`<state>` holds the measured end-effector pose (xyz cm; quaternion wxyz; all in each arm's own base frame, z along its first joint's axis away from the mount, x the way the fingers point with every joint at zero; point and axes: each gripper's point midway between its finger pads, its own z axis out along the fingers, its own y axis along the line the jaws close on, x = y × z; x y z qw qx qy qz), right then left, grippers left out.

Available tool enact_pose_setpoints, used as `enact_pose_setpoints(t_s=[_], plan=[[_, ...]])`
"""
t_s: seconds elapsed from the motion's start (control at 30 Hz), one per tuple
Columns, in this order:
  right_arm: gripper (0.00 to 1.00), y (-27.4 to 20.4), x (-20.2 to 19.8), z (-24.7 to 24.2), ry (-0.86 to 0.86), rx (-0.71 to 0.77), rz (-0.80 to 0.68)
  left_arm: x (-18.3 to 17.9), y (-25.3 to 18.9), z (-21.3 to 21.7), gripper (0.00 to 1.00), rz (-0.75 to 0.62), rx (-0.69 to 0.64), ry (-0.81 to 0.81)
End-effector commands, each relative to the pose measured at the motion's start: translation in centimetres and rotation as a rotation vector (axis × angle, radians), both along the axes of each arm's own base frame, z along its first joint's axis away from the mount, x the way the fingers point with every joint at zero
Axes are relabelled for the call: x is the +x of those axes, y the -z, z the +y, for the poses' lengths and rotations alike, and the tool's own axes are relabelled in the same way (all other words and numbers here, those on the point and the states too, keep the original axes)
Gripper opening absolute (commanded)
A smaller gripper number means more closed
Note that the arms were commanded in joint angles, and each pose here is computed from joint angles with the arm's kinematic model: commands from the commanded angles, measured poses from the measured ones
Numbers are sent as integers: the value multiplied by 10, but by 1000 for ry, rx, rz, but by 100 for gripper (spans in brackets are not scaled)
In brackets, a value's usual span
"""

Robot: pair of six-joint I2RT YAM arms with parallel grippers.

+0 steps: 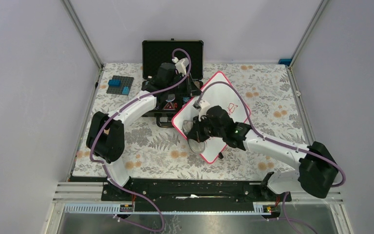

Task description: Erase the whiteboard

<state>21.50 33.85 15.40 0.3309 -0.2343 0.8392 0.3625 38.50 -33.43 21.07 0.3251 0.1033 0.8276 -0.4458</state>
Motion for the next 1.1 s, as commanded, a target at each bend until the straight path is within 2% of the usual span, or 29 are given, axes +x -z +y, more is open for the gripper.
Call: enact_pose_setpoints(t_s=[0.0, 0.1, 0.43, 0.6, 0.73, 1.07], plan=[[0, 48, -19, -43, 75, -166, 83, -22, -9, -2, 0, 33, -7, 30], [0, 32, -11, -36, 74, -139, 42, -22, -8, -2, 0, 35, -8, 30], [0, -53, 41, 56, -58, 20, -97, -21, -9, 0, 0, 24, -2, 20], [0, -68, 51, 71, -69, 47, -118, -21, -7, -1, 0, 30, -1, 24], [0, -48, 48, 61, -42, 10, -93, -21, -8, -1, 0, 28, -1, 23], [0, 58, -9, -28, 67, -176, 81, -22, -7, -1, 0, 36, -4, 26]])
